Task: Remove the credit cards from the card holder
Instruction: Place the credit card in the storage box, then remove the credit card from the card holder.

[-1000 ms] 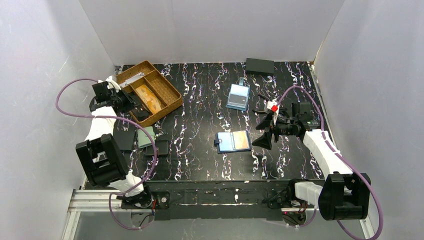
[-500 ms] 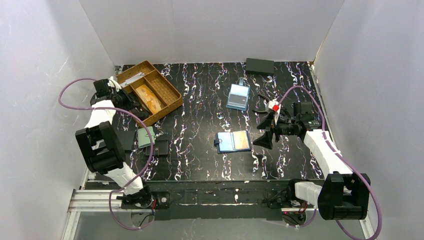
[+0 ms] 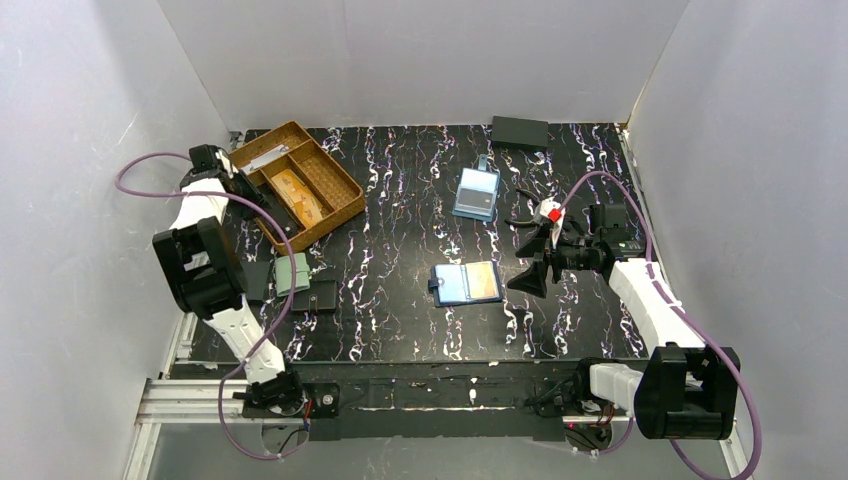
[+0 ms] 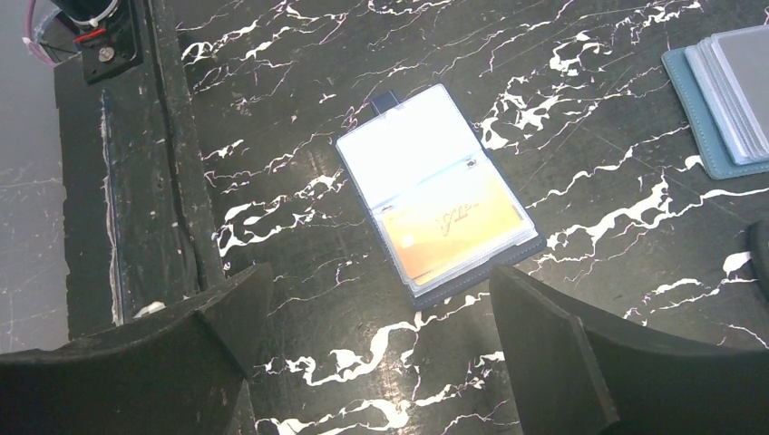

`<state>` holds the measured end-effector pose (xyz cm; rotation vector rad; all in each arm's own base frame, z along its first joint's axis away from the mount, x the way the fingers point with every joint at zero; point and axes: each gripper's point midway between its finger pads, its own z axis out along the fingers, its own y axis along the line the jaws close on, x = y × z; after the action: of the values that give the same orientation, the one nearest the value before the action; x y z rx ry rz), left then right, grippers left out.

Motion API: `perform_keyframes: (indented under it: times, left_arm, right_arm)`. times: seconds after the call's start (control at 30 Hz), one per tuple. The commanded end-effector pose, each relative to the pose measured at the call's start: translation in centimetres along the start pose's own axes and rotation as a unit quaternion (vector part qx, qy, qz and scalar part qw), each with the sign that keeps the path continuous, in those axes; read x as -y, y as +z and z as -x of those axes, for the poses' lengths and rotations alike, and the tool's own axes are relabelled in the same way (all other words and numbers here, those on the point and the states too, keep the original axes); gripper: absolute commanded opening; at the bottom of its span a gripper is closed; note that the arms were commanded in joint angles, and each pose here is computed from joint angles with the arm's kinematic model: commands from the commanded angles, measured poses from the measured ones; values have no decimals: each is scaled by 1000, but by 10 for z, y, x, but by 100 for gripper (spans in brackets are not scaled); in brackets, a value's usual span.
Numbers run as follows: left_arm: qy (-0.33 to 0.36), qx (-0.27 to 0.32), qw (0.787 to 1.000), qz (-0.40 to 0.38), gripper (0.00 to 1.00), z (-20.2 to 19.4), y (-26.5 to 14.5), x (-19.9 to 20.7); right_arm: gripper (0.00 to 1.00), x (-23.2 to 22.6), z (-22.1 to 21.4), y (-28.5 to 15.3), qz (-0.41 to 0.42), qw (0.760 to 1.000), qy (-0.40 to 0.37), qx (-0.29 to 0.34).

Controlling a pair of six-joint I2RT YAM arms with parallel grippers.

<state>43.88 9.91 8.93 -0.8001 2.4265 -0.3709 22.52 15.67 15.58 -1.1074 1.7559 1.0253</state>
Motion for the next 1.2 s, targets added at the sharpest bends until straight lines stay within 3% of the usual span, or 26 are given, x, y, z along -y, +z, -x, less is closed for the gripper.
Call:
perform_keyframes:
  times: [0.0, 0.2, 0.37, 0.6, 0.7, 0.8, 0.97, 1.17]
  left_arm:
    - [-32, 14, 996, 84, 29, 6, -36, -18]
    - [-20, 93, 995, 18, 36, 19, -85, 15]
    - [-5, 139, 988, -69, 51, 7, -123, 47]
    - [-91, 161, 958, -218, 98, -38, -155, 75]
    - [-127, 136, 940, -285, 98, -58, -157, 85]
    - [-112, 97, 935, -322, 98, -77, -164, 95]
    - [-31, 49, 926, -373, 94, -115, -181, 118]
    - [67, -12, 922, -380, 94, -184, -187, 145]
  right_arm:
    - [98, -4, 2, -1, 9, 1000, -7, 13]
    - [98, -4, 2, -1, 11, 1000, -6, 14]
    - [98, -3, 1, -3, 6, 1000, -12, 11]
    - [98, -5, 2, -6, 2, 1000, -25, 13]
    - [98, -6, 2, -6, 5, 1000, -26, 13]
    - [98, -1, 1, -11, -7, 1000, -25, 15]
    - [98, 2, -1, -13, -13, 1000, -21, 16]
    - [98, 5, -5, -15, -17, 1000, -12, 17]
